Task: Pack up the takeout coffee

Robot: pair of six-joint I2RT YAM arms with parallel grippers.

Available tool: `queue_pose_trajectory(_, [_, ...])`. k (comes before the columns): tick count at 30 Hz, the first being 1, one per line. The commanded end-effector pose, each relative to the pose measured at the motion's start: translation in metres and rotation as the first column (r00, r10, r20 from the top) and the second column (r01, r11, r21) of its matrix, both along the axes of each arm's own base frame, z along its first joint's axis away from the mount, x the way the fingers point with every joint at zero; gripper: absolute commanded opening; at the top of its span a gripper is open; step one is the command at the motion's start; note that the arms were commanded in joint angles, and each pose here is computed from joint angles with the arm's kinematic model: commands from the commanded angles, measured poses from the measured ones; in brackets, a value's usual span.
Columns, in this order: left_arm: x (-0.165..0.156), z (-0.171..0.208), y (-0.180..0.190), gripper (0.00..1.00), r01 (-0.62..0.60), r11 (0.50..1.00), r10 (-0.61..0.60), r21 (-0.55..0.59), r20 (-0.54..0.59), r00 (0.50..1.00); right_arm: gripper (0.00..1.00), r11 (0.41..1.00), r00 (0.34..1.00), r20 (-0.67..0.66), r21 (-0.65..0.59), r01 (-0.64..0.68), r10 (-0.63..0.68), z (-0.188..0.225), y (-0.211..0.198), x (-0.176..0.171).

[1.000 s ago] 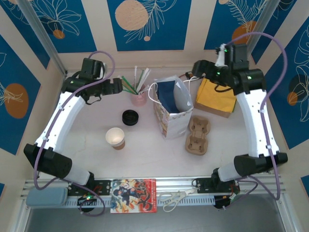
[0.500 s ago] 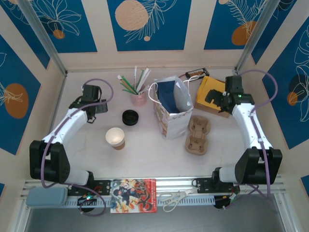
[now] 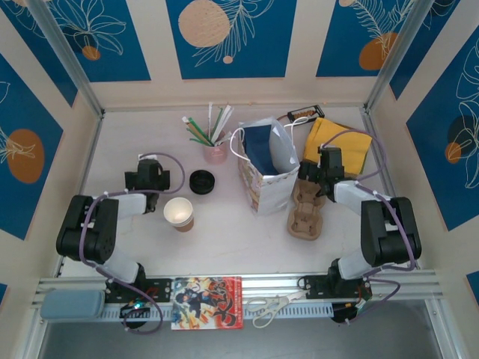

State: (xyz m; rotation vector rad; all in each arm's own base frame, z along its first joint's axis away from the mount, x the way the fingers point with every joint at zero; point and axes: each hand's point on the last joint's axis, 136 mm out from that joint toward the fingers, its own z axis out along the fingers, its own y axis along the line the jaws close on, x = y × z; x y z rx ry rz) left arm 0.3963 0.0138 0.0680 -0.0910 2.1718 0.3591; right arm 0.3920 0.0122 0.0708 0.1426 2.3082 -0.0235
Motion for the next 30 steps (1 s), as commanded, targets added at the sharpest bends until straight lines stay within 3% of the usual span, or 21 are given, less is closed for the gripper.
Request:
queue_pose_trajectory(1, [0.01,0.031,-0.009,1.0,0.089,0.996,-0.082,-0.028,0.184,0.979,0.99,0.997,0.97,0.231,-0.048,-0.067,0.076,0.028,0.008,0.023])
queue_pose_trajectory(8, [-0.002,0.029,-0.022,1.0,0.185,0.982,-0.166,-0.043,0.28,0.946,0.99,0.987,0.947,0.301,0.08,-0.141,0.111,0.029,0.005,0.013])
queue_pose_trajectory(14, [-0.002,0.025,-0.022,1.0,0.192,0.98,-0.17,-0.05,0.287,0.943,0.99,0.973,0.909,0.376,0.068,-0.22,0.179,0.023,0.016,0.004])
queue_pose_trajectory(30, [-0.003,0.026,-0.022,1.0,0.194,0.98,-0.173,-0.045,0.294,0.94,0.99,0.976,0.918,0.357,0.062,-0.208,0.172,0.022,0.015,0.004])
